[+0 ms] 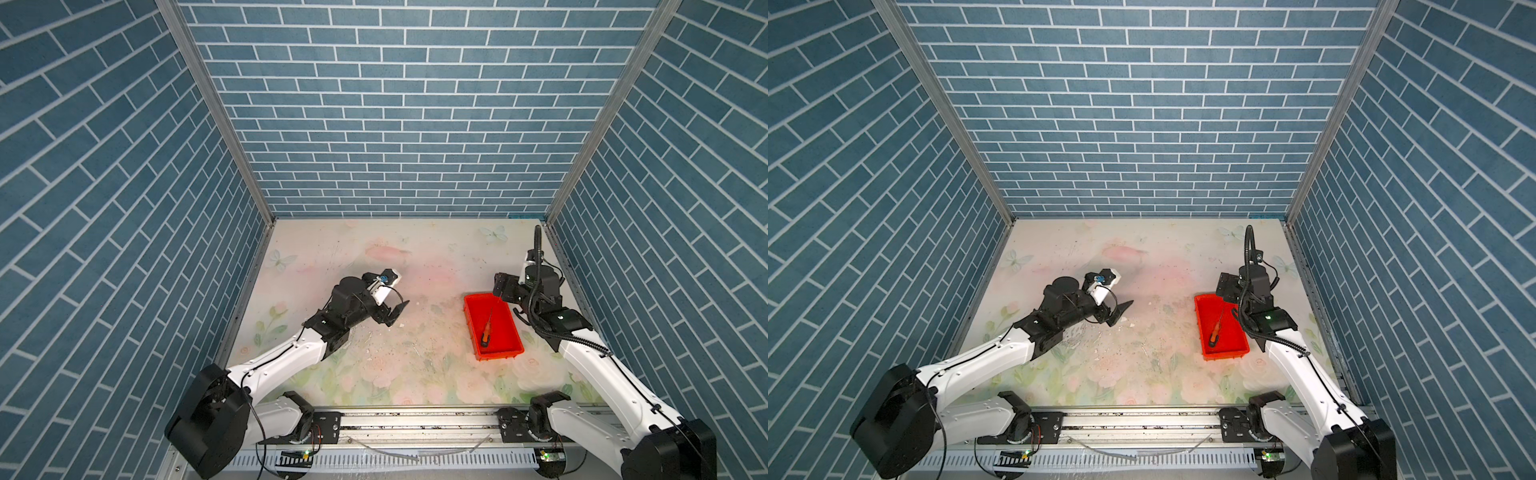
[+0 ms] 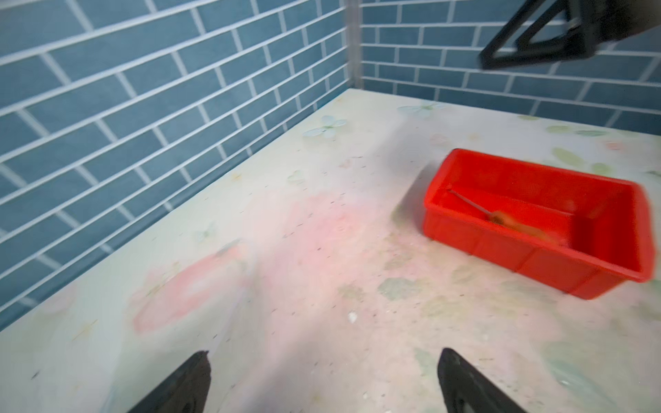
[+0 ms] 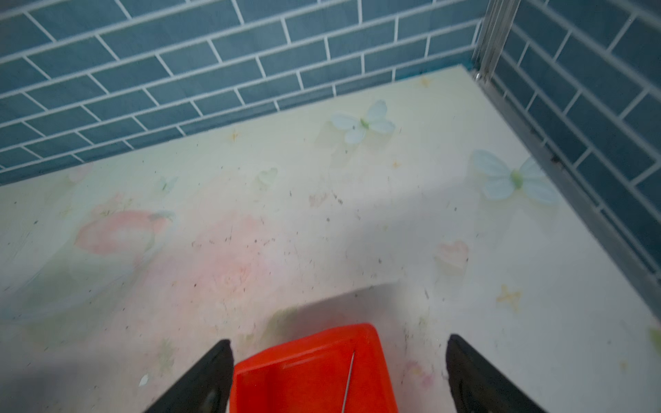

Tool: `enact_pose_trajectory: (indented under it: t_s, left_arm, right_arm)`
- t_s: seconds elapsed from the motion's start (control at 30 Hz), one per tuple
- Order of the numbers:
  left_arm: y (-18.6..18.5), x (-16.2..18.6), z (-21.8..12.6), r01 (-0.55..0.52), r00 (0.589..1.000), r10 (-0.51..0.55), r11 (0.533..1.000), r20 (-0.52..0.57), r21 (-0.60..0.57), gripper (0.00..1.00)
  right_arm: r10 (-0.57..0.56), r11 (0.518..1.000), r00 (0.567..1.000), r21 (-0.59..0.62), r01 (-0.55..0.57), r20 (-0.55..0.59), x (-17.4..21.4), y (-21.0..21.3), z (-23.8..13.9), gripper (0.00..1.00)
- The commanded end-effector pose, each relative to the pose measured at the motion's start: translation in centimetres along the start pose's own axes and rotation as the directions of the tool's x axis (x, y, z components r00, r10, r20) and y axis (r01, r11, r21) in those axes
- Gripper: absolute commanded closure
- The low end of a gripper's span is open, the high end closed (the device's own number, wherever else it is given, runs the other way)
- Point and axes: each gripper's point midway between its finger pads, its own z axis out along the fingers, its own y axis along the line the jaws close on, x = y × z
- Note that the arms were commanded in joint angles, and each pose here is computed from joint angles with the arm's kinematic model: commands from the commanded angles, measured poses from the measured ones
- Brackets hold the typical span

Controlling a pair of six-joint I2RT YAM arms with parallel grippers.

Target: Put the screwdriver in the bin

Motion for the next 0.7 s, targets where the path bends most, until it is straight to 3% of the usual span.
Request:
enact_pose_trajectory:
  t_s: [0.0,0.2,0.5,0.67]
  left_arm:
    - [4.3,3.3,-1.1,0.059,0.995,-0.073,0.981,-0.074,-0.187,0.0]
    - [10.9,5.7,-4.5,0.12,0.983,-0.171,0.87,-0.065,-0.479,0.0]
    - [15.9,9.4,-8.8,0.1,0.982,-0.185,0.696,-0.043,-0.711,0.0]
    - [17.3,11.7,-9.1,0.16,0.976,-0.218,0.646,0.021,-0.747,0.0]
  right_arm:
    - [-0.148,0.983,0.978,0.127,0.129,0.146,-2.3,-2.2,0.5,0.07]
    - [-0.244,0.946,0.945,0.267,0.183,0.218,-1.7,-5.2,2.3,0.05]
    - [-0.26,0.94,0.952,0.269,0.211,0.163,2.3,-7.3,6.3,0.02]
    - [-0.247,0.949,0.948,0.247,0.196,0.2,3.5,-8.2,7.3,0.02]
